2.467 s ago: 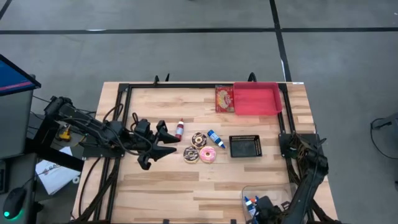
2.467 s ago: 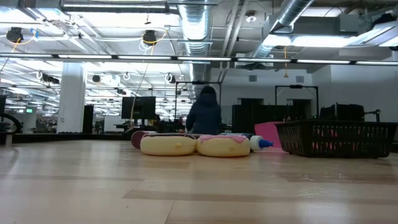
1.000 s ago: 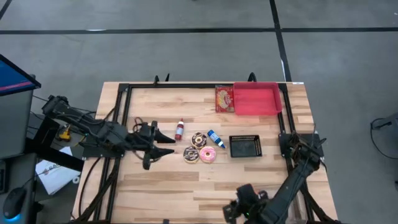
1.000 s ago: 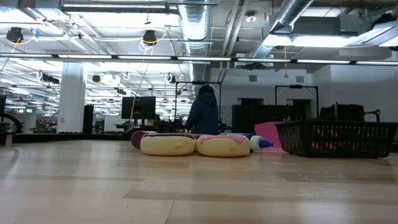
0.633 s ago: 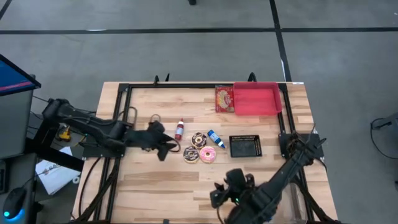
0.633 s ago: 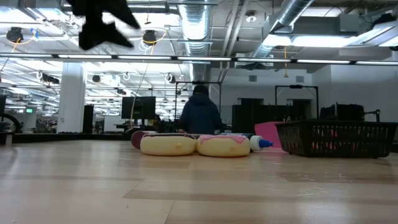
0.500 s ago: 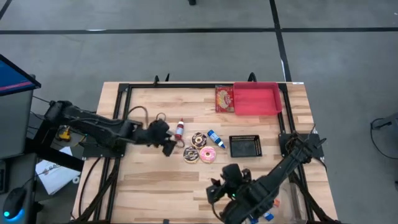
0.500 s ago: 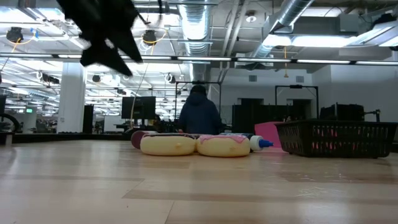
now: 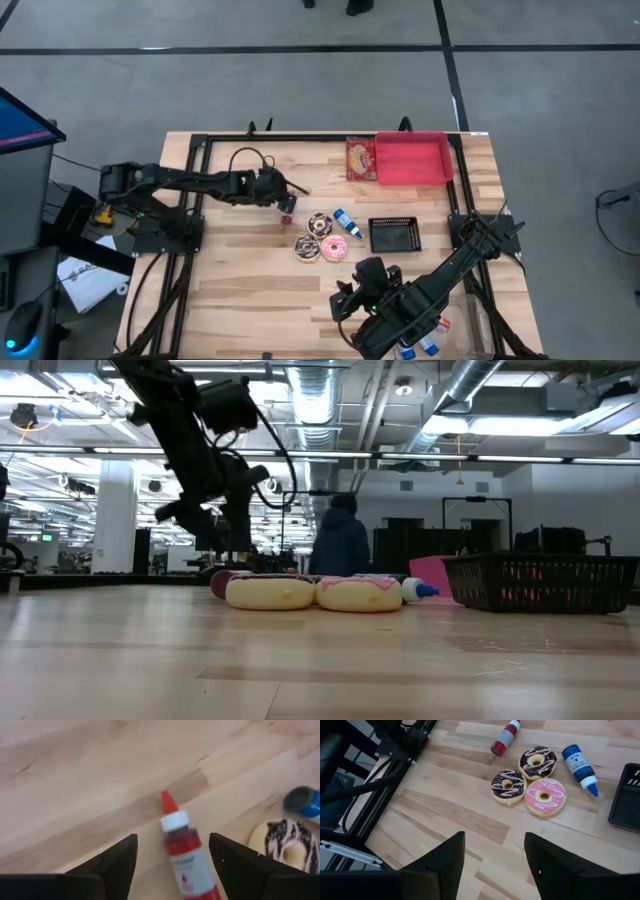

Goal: Pick & Place Food Item
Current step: Put the red food coloring bottle into the transparent bin

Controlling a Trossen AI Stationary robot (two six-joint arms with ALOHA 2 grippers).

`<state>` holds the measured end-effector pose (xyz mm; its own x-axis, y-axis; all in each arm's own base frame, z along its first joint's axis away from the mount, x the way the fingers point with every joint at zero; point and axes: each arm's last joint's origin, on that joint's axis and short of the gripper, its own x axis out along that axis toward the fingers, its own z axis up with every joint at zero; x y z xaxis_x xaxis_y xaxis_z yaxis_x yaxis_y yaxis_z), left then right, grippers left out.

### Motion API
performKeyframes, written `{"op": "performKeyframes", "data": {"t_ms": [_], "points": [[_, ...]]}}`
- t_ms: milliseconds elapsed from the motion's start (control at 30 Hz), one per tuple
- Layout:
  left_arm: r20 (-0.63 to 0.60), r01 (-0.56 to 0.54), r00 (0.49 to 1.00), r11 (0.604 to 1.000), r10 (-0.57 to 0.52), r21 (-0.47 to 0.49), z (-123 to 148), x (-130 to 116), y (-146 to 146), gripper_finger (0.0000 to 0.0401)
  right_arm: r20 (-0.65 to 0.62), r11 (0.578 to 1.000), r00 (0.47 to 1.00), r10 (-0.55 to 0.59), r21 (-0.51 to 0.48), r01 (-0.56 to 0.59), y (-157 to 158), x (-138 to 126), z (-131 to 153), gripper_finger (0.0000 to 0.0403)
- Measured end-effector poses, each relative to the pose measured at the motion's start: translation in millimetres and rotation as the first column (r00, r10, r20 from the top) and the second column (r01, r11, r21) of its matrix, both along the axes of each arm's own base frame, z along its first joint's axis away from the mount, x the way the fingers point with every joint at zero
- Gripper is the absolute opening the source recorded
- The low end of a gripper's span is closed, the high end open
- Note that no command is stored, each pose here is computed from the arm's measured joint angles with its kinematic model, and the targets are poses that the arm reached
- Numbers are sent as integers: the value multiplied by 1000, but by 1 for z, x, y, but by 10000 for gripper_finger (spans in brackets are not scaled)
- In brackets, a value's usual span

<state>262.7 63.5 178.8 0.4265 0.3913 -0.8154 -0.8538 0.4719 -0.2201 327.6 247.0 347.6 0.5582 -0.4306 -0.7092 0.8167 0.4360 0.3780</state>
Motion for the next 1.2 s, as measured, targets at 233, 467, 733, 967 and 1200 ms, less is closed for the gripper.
{"op": "performKeyframes", "data": {"t_ms": [233, 467, 733, 967, 1200], "points": [[-36, 80, 996, 991, -85, -106, -16, 7, -11, 242, 10, 1000, 1000, -12, 9, 12, 0, 0, 0, 196], [-77, 137, 987, 987, -144, -83, -30, 16, -31, 242, 10, 1000, 1000, -14, 0, 14, -1, 0, 0, 196], [-136, 129, 981, 988, -140, -87, -50, 21, -32, 241, 12, 1000, 1000, -17, 2, 17, -1, 0, 0, 196], [-170, 182, 967, 981, -191, -69, -49, 18, -32, 192, 17, 1000, 1000, -11, 6, 11, 1, -1, 1, 196], [-168, 250, 949, 962, -266, -108, -41, 13, -34, 117, 17, 1000, 1000, -10, 6, 10, 2, -1, 0, 196]]}}
